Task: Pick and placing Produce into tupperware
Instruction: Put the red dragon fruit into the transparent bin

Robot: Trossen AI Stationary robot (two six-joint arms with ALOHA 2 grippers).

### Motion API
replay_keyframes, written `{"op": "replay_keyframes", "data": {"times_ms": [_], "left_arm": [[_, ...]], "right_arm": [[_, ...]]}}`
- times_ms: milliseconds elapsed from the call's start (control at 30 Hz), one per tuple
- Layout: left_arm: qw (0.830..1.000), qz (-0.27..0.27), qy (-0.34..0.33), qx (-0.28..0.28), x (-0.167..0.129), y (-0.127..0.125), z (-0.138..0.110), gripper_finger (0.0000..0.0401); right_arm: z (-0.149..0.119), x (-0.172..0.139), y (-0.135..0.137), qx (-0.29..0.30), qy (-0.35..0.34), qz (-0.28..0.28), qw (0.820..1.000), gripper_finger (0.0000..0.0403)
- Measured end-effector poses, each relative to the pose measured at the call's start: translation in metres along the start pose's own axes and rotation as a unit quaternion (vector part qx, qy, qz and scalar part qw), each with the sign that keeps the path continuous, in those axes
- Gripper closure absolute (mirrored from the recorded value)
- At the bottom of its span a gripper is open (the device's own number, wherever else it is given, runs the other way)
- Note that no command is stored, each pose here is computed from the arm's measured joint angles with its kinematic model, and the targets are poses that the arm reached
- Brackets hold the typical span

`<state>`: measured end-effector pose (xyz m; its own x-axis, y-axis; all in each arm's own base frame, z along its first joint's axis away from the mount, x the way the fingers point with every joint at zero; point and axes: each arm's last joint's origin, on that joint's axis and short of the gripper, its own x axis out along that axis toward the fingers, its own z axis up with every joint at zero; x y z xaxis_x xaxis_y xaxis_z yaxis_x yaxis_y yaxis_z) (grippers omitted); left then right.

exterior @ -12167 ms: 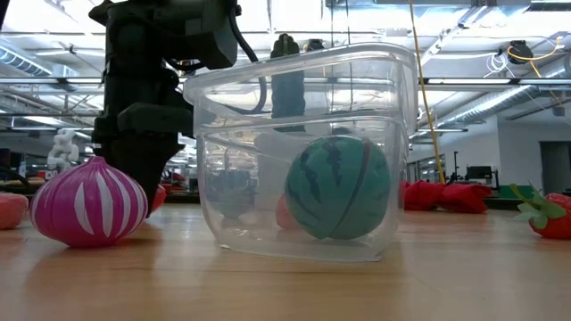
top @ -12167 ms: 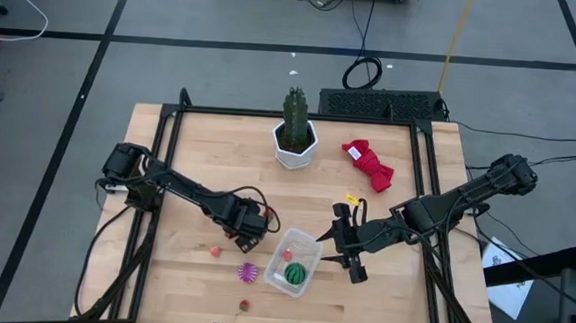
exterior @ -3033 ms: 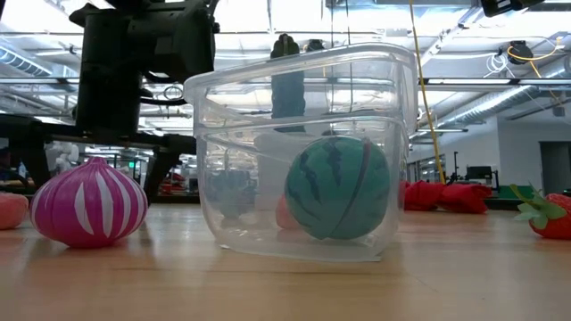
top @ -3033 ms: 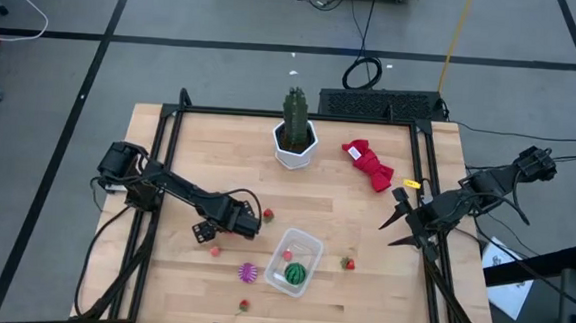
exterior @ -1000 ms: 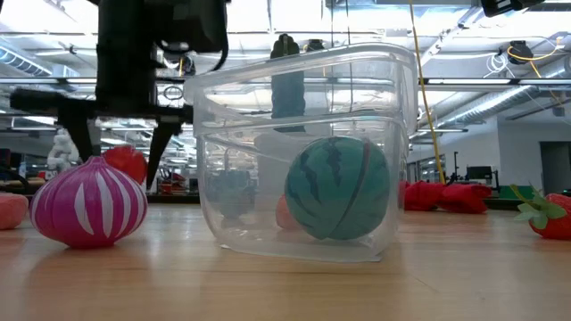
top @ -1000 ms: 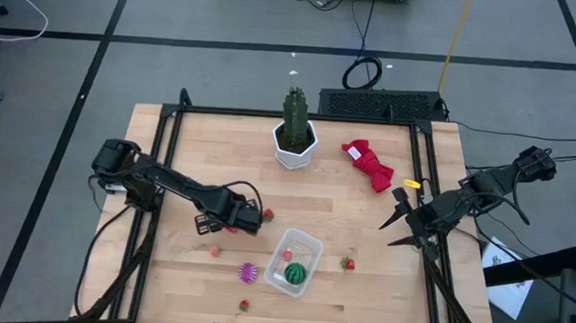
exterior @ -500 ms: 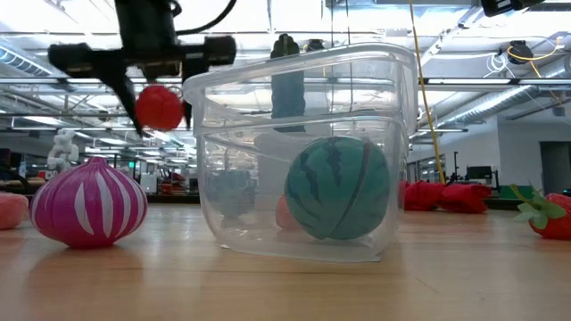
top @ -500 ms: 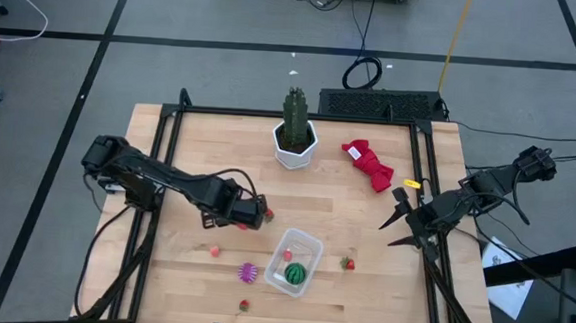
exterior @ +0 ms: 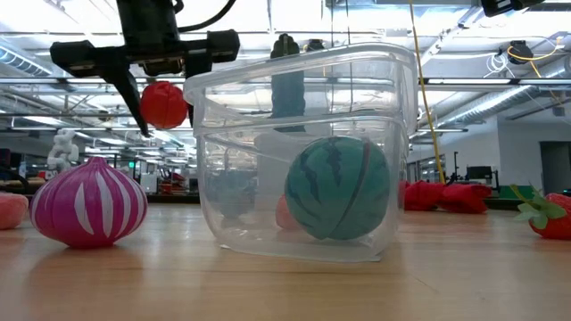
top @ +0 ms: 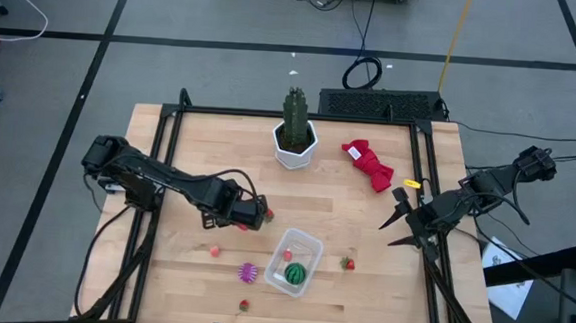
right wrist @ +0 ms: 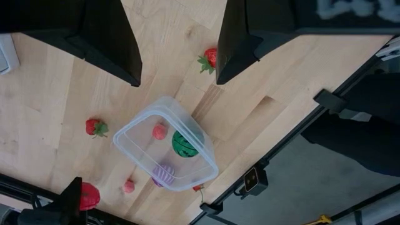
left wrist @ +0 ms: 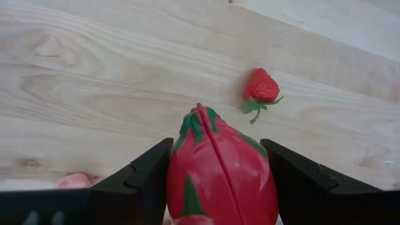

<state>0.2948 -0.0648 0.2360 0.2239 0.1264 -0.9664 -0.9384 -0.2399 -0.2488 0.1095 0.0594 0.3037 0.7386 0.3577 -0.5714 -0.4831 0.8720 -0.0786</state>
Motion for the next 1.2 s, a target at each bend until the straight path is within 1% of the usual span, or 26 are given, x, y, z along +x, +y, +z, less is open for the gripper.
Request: {"op": "replay_keyframes", "data": {"times_ms": [267,467,567,733,867,1033,1133,1200], "left_arm": [[1.000,-0.002,-0.002,0.019,0.000,0.000,0.000,0.0174],[1.000,-0.007,-0.005,0.023,0.000,-0.001,0.000,0.0174],[0.999,-0.035,-0.005,0.036,0.000,-0.005,-0.002,0.0174],[0.991,-0.108,-0.013,0.071,-0.002,-0.018,-0.006,0.0173],[0.985,-0.144,-0.021,0.094,-0.004,-0.024,-0.008,0.0173],[0.981,-0.155,-0.025,0.117,-0.007,-0.027,-0.009,0.0173],[0.978,-0.156,-0.036,0.132,-0.020,-0.034,-0.010,0.0173],[0.977,-0.146,-0.042,0.147,-0.030,-0.041,-0.011,0.0173]], "right_arm": [[0.000,0.000,0.000,0.000,0.000,0.000,1.000,0.0206],[0.000,0.000,0.000,0.000,0.000,0.000,1.000,0.0206],[0.000,0.000,0.000,0.000,0.000,0.000,1.000,0.0206],[0.000,0.000,0.000,0.000,0.000,0.000,1.000,0.0206],[0.000,0.000,0.000,0.000,0.000,0.000,1.000,0.0206],[0.000,0.000,0.000,0.000,0.000,0.000,1.000,0.0206],[0.001,0.000,0.000,0.000,-0.003,0.000,1.000,0.0206],[0.001,0.000,0.000,0.000,-0.005,-0.001,1.000,0.0206]]}}
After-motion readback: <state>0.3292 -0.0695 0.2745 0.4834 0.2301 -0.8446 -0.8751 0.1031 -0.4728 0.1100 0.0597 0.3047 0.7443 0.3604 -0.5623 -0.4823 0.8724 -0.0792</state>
